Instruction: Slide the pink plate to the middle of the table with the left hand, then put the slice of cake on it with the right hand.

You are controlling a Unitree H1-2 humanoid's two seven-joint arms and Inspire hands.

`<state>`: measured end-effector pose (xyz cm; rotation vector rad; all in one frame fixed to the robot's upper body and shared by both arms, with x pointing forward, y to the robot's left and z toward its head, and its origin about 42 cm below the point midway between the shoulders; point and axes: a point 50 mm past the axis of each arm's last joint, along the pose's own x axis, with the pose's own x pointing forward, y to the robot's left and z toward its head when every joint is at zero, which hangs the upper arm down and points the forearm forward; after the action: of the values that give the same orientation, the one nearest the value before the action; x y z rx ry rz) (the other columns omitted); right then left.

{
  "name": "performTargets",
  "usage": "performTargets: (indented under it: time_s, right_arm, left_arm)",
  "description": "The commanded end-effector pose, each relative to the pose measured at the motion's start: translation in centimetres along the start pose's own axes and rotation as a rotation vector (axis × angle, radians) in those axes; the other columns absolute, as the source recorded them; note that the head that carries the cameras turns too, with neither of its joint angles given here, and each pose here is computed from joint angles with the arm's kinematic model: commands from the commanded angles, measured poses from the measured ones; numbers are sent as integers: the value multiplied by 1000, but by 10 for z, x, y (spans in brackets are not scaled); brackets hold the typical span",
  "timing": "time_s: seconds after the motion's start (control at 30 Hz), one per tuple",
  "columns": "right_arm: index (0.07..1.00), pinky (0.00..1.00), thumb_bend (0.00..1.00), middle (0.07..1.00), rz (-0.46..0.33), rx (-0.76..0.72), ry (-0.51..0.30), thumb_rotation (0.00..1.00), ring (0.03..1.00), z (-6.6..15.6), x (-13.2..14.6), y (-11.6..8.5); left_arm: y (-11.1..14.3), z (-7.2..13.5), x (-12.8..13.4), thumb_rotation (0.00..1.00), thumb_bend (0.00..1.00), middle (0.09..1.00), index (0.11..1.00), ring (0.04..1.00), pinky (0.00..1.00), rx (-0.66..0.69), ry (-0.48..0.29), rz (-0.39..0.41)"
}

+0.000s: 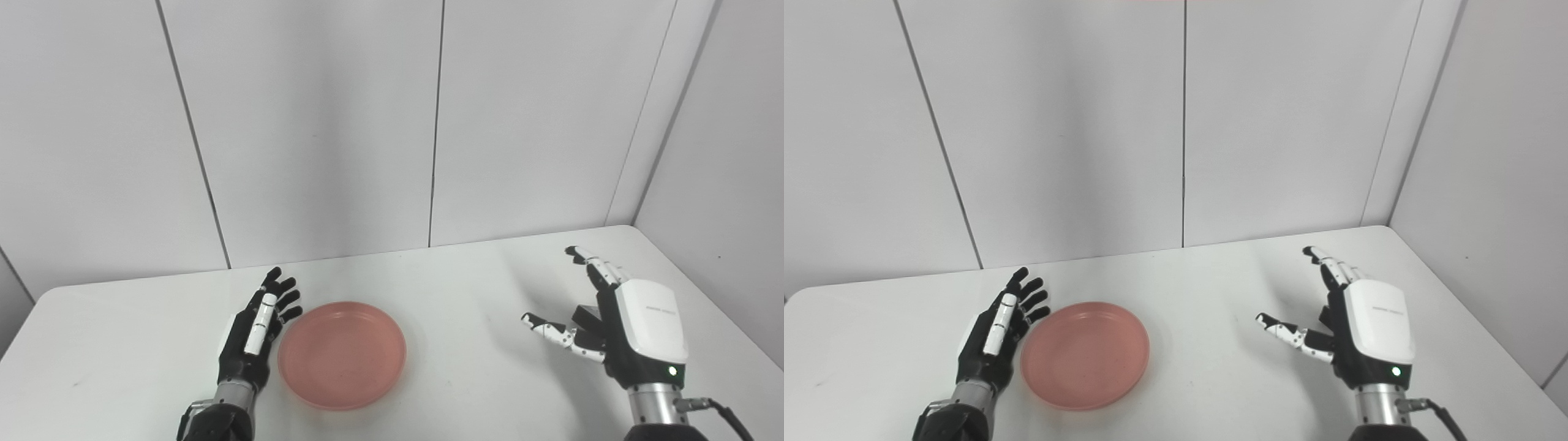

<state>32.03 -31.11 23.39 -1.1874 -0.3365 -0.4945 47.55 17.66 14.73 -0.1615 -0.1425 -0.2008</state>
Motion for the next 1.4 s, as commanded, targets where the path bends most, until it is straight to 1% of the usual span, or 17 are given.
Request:
performTargets:
  time_s: [0.0,0.13,0.2,0.33,0.47,0.6,0.7,0.87,0.9,0.97,1.03,1.13,1.17,1.23,1.37]
  right_arm:
    - [781,688,777,764,-67,-73,2,656,738,-17,15,-14]
    - [777,664,786,764,-60,-143,27,660,733,-39,23,-19]
    - [780,676,792,773,-51,-164,41,650,744,-47,26,-20]
    - [765,680,804,763,-9,-256,80,631,733,-74,37,-22]
    - [749,665,811,753,41,-335,121,654,719,-100,44,-17]
    - [757,693,814,759,102,-363,161,659,717,-118,46,-8]
    - [747,696,836,746,128,-365,171,647,711,-126,47,-1]
    - [761,711,851,754,180,-369,192,666,725,-134,52,13]
    - [759,705,855,748,186,-364,194,663,717,-135,53,15]
    - [758,652,851,746,219,-342,219,659,696,-137,55,20]
    - [759,613,838,759,250,-316,241,646,705,-138,56,25]
    - [765,606,823,774,296,-277,264,635,719,-141,57,30]
    - [768,601,820,774,312,-267,270,644,718,-142,56,32]
    - [769,597,817,766,340,-265,285,653,711,-144,56,36]
    - [768,617,809,777,361,-252,301,621,734,-147,53,40]
  left_arm:
    - [8,-15,-11,773,715,873,912,861,786,-15,37,16]
    - [6,-15,-11,773,714,876,913,860,780,-16,41,18]
    - [5,-15,-11,771,716,871,899,856,777,-16,45,20]
    - [4,-16,-11,770,714,869,893,857,779,-16,46,12]
    - [4,-16,-12,772,711,862,894,854,767,-15,48,13]
    - [4,-17,-13,770,721,854,890,850,763,-18,52,14]
    - [4,-16,-14,767,718,860,898,855,777,-22,53,12]
    - [6,-16,-15,771,725,858,901,853,775,-16,55,8]
    - [6,-16,-16,770,726,856,901,852,774,-16,56,7]
    - [6,-16,-16,768,723,853,900,848,770,-19,56,6]
    - [6,-16,-17,767,726,852,900,846,772,-17,56,6]
    - [7,-17,-19,770,742,859,902,850,775,-10,57,2]
    - [7,-17,-19,772,742,857,900,849,775,-7,56,2]
    - [7,-18,-20,777,726,854,895,846,769,-1,59,3]
    - [8,-18,-21,780,726,856,888,849,768,3,59,-3]
